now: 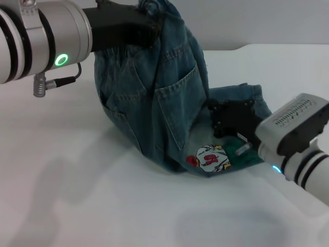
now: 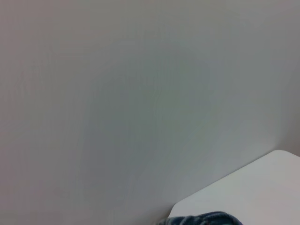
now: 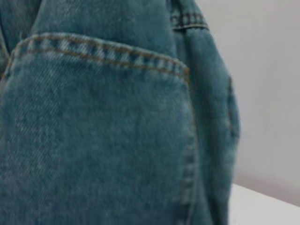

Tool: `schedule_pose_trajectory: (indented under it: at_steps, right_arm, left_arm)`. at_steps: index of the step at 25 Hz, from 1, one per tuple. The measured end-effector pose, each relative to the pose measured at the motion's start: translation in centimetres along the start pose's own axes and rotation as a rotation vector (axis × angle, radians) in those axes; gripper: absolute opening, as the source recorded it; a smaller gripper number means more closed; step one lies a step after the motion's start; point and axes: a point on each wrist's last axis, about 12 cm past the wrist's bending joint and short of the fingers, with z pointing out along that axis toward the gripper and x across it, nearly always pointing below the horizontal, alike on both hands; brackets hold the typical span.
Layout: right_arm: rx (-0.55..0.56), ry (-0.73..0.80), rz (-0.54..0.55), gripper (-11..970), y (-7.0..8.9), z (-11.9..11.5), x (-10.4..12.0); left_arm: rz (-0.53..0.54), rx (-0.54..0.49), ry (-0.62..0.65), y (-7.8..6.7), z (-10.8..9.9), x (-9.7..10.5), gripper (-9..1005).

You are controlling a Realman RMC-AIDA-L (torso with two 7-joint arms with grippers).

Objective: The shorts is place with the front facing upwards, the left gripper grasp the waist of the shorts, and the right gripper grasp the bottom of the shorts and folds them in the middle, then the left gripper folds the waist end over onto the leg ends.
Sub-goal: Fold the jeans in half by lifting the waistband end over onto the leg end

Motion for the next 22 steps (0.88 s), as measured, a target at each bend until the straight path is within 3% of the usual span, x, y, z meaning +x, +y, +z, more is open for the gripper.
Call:
schedule_pose_trajectory:
  at_steps: [5,10,22]
  right_arm:
    - [0.017,-0.061,0.022,-1,-0.3,-1.2,-0.1]
    - [0.054,-0.026,0.027,-1,-1.5,-1.1,0.8]
    - [0.047,0.036,-0.031,0,-3.6,2.6,0.0]
  left_arm:
    - [-0.003,-0.004,0.002,0.1,0.0,0.1,125]
    - [-0.003,-0.002,0.003,0.1,0.0,0.1,125]
    - [0.003,0.014,0.002,-0.3,0.0,0.1,124]
